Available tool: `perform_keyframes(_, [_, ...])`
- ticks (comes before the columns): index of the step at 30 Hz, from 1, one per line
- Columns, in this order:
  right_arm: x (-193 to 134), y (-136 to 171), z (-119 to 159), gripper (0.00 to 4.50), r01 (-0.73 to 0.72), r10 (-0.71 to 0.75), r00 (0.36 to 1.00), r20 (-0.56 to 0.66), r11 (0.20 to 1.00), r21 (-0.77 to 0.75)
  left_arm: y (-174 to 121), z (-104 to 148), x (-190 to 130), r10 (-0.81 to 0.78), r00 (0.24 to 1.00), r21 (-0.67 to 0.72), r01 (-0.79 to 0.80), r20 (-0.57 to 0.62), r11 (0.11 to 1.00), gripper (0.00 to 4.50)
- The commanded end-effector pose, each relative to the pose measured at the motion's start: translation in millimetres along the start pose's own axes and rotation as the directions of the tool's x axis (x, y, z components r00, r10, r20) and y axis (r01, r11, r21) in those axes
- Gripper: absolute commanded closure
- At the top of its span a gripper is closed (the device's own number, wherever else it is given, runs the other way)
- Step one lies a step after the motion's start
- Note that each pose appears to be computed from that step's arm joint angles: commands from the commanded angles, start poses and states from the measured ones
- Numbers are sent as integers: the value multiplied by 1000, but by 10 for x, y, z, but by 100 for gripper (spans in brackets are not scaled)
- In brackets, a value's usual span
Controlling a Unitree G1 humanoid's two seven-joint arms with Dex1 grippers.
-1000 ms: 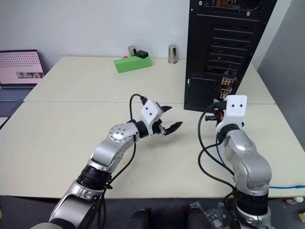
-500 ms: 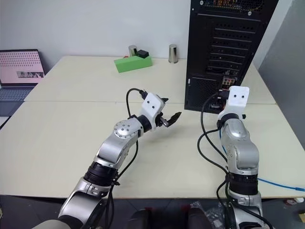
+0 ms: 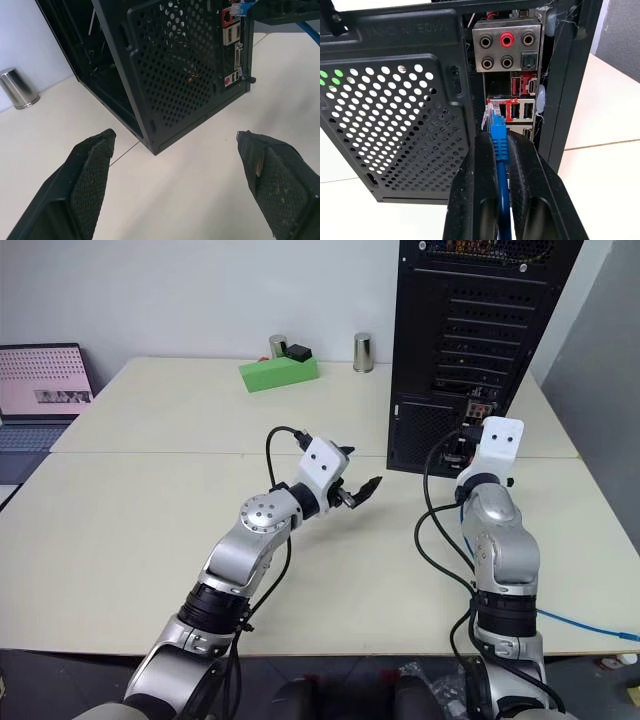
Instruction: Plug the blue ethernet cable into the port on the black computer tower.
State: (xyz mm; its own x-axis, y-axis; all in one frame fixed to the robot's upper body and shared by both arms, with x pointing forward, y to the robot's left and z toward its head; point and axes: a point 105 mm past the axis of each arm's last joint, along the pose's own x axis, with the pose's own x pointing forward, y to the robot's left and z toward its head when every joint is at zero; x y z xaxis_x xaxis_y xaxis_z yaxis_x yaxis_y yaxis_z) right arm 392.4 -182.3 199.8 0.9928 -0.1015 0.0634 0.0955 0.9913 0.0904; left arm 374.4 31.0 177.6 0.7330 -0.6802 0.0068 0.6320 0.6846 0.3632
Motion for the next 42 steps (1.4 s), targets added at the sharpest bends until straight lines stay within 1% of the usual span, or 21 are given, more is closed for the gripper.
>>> perform_keyframes(1, [29,33,181,448,-18,16,998,65,1000,23,-15,181,-19,-2,998,39,-1,64,999,36])
perform_keyframes(11, [90,-22,164,448,5,-6,998,60,1000,13,8,184,-33,5,998,41,-7,65,999,36])
perform_keyframes(27, [4,-35,215,448,16,-16,999,50,1000,1,14,168,-46,-1,998,47,-2,63,999,36])
perform_keyframes(42, [67,-61,149,448,29,-28,999,34,1000,-7,33,163,-50,1,998,56,-4,60,998,36])
